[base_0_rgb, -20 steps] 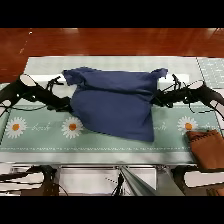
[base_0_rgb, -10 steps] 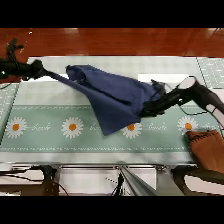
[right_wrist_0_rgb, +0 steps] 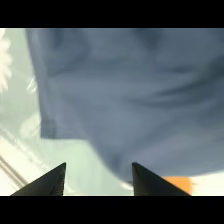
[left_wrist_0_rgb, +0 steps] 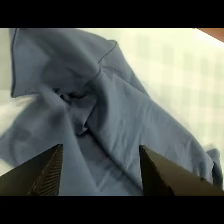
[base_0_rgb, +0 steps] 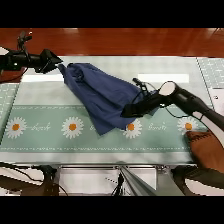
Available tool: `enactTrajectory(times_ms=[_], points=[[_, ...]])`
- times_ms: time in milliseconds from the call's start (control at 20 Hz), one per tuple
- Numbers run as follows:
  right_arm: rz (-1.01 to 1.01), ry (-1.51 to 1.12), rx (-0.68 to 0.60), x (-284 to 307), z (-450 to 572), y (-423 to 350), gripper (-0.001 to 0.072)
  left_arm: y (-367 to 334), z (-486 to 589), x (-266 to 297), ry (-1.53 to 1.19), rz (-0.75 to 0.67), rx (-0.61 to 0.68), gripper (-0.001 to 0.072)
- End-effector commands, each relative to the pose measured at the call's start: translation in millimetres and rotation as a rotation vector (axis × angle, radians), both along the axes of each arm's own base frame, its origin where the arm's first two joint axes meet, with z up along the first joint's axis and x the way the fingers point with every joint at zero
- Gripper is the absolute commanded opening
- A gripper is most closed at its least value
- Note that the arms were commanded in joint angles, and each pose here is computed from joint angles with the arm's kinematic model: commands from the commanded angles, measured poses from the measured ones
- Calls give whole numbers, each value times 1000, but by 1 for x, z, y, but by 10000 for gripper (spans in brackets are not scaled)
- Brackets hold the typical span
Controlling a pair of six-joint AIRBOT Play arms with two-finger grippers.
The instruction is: Fold the shirts.
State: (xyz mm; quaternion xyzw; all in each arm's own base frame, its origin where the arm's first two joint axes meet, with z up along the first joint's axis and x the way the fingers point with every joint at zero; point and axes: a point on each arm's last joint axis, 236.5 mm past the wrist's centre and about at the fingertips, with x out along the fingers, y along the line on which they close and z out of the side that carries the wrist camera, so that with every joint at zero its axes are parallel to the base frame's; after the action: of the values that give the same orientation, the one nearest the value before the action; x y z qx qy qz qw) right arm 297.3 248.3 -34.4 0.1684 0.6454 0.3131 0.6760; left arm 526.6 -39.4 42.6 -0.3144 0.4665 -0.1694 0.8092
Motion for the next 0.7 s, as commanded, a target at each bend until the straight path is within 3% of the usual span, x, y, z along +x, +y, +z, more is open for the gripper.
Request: enactTrajectory(times_ms=[0, 100, 250, 500, 650], points=[[-99, -21, -8, 24, 15, -64, 492, 29, -11, -41, 169, -48, 29, 546], [-273, -95, -55, 53, 29, -134, 492, 64, -26, -94, 406, -24, 72, 546], [-550, -161, -117, 76, 39, -240, 492, 62, -33, -158, 595, -115, 89, 546], [-711, -140, -256, 53, 25, -341, 492, -19, -69, -235, 672, -272, 70, 546], [-763, -180, -253, 62, 29, -351, 492, -81, -89, -274, 719, -376, -41, 546]])
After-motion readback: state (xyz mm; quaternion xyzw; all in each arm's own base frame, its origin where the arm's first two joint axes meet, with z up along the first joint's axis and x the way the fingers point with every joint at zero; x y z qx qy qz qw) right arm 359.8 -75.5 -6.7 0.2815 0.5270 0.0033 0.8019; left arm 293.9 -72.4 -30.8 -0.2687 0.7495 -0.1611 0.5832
